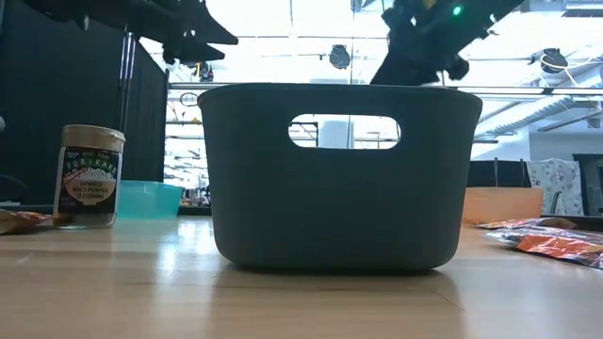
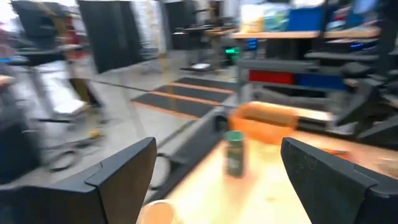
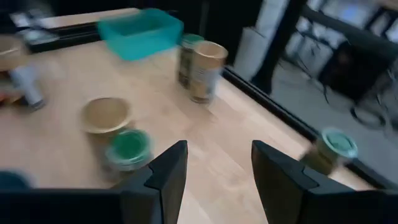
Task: Sort spices by type
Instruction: Put the gold seasoning bottle into the blue bin
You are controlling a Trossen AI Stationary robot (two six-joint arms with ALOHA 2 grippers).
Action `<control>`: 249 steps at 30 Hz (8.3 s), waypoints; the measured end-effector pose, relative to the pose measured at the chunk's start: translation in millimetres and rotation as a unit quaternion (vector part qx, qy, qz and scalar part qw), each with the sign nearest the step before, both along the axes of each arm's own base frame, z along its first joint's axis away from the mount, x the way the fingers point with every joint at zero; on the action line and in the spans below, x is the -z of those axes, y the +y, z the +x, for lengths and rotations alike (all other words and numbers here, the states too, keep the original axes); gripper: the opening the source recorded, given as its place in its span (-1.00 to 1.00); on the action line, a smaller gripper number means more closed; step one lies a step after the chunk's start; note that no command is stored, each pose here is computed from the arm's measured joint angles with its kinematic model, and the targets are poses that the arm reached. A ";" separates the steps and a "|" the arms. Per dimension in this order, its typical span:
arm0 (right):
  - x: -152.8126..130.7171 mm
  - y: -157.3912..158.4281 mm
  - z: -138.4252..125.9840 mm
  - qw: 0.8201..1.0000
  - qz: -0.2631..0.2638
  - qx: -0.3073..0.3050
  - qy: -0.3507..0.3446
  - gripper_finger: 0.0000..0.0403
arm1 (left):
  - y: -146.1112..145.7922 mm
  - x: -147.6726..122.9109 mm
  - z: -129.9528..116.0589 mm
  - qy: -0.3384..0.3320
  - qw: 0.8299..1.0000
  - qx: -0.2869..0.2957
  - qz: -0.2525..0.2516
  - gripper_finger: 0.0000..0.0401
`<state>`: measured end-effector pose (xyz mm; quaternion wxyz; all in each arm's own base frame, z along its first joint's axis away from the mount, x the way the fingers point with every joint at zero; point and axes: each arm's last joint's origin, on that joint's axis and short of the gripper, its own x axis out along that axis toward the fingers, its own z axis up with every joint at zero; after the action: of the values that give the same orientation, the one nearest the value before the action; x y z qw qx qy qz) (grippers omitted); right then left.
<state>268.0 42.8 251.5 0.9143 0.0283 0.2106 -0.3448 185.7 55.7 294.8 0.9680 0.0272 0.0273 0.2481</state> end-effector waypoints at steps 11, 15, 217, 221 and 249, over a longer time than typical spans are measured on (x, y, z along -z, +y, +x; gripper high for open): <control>-10.6 28.0 -11.9 0.994 -0.055 -0.093 0.027 -0.04 | -28.3 5.5 12.3 -0.003 0.980 0.187 -0.066 0.74; -24.5 25.3 -21.8 0.992 -0.072 -0.105 0.019 0.08 | -44.4 25.6 30.4 0.046 0.975 0.188 -0.108 0.74; -57.1 4.4 -75.9 0.988 -0.071 -0.131 0.034 0.24 | -142.3 73.6 166.6 0.323 0.915 0.216 -0.112 0.48; -57.1 4.4 -76.0 0.988 -0.071 -0.131 0.034 0.24 | -142.5 73.6 166.7 0.323 0.913 0.220 -0.115 0.49; -57.0 4.4 -76.0 0.988 -0.071 -0.131 0.035 0.24 | -142.8 73.5 166.7 0.323 0.913 0.221 -0.114 0.50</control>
<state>192.0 47.2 308.5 0.9434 -0.0760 0.2192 -0.2371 352.4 -87.0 221.2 0.9331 0.0006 0.3596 0.0004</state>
